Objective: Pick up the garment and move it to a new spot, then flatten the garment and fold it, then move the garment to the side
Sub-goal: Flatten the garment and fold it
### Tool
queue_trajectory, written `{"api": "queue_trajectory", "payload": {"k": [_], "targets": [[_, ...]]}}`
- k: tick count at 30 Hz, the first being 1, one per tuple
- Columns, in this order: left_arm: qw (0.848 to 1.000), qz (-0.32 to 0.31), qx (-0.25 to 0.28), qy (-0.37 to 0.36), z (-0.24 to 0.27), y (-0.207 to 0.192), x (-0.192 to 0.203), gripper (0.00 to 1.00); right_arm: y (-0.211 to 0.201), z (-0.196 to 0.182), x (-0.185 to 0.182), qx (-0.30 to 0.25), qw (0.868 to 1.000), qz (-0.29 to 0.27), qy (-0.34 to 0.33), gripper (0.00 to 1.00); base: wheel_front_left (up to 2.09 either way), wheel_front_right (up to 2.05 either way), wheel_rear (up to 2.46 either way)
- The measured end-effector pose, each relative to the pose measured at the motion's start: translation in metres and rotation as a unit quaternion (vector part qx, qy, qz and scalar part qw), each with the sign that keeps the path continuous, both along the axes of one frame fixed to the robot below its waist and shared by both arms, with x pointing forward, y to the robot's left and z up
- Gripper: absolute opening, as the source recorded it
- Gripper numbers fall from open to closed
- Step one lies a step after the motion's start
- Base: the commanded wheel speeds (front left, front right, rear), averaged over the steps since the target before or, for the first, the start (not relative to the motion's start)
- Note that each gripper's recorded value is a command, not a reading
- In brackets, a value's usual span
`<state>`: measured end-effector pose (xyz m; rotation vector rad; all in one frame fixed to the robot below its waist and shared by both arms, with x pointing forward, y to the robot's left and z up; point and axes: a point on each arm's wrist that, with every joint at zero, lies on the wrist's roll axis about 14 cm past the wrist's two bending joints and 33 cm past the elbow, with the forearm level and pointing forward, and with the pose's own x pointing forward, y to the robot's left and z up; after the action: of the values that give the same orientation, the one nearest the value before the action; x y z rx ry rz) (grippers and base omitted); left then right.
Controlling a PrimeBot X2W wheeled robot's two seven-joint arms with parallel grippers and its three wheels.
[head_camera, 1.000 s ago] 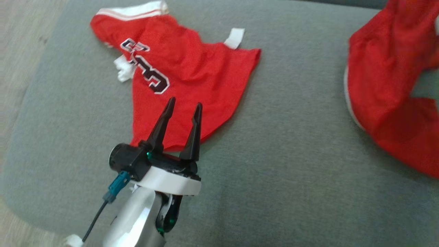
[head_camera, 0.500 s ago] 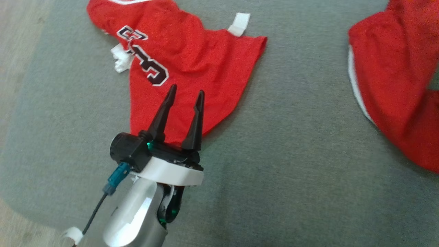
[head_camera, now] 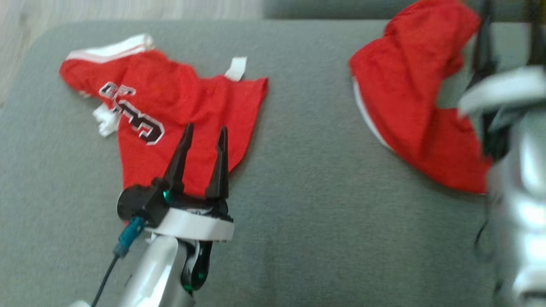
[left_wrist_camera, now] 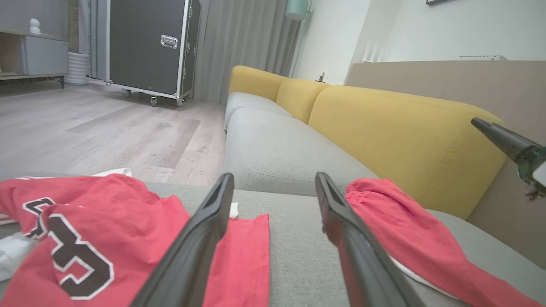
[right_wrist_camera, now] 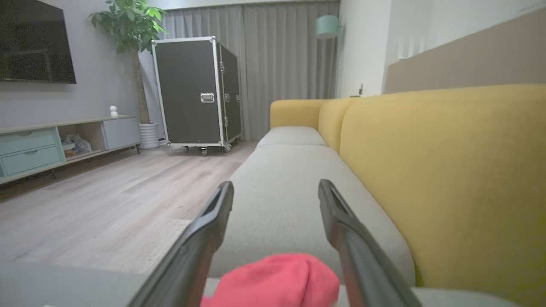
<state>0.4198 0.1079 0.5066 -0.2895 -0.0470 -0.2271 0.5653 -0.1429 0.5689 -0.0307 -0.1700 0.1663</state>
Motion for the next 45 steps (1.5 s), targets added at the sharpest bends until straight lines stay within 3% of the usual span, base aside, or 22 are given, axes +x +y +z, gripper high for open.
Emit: {"api": "queue_trajectory", "payload": {"k": [6,13,18,20,25,31,39,40,41,42,45], "targets": [[1.0,-0.023,-0.003,-0.016,0.012,-0.018,-0.013,1.0,-0.015,-0.043,-0.088,0.047,0.998,-0.023,0.038,1.0,0.0,0.0,0.0],[0.999,-0.044,-0.004,-0.019,0.014,-0.031,-0.021,1.0,-0.029,-0.094,-0.149,0.084,0.99,-0.043,0.107,1.0,0.0,0.0,0.0],[0.999,-0.044,-0.005,-0.011,0.008,-0.029,-0.02,1.0,-0.023,-0.104,-0.141,0.071,0.989,-0.037,0.123,1.0,0.0,0.0,0.0],[0.999,-0.041,-0.003,-0.005,0.003,-0.027,-0.019,1.0,-0.016,-0.111,-0.132,0.036,0.989,-0.025,0.138,1.0,0.0,0.0,0.0],[0.999,-0.035,0.006,0.007,-0.007,-0.022,-0.017,1.0,-0.026,-0.13,-0.099,0.007,0.98,-0.043,0.193,1.0,0.0,0.0,0.0],[1.0,-0.019,0.011,0.014,-0.012,-0.009,-0.012,1.0,-0.044,-0.157,-0.069,-0.025,0.962,-0.068,0.265,1.0,0.0,0.0,0.0],[0.999,-0.003,0.017,0.034,-0.026,0.004,-0.01,1.0,-0.036,-0.209,-0.062,-0.039,0.924,-0.06,0.376,1.0,0.0,0.0,0.0],[0.999,-0.002,0.018,0.033,-0.026,0.004,-0.01,1.0,-0.036,-0.209,-0.059,-0.039,0.922,-0.06,0.381,0.94,0.0,0.0,0.0],[0.999,-0.001,0.019,0.033,-0.026,0.005,-0.009,1.0,-0.038,-0.208,-0.055,-0.043,0.922,-0.06,0.381,0.17,0.0,0.0,0.0],[0.999,0.0,0.019,0.034,-0.026,0.006,-0.009,1.0,-0.04,-0.207,-0.051,-0.051,0.922,-0.06,0.38,0.0,0.0,0.0,0.0],[0.999,0.001,0.019,0.035,-0.027,0.007,-0.009,1.0,-0.048,-0.205,-0.048,-0.052,0.923,-0.07,0.376,0.0,0.0,0.0,0.0]]}}
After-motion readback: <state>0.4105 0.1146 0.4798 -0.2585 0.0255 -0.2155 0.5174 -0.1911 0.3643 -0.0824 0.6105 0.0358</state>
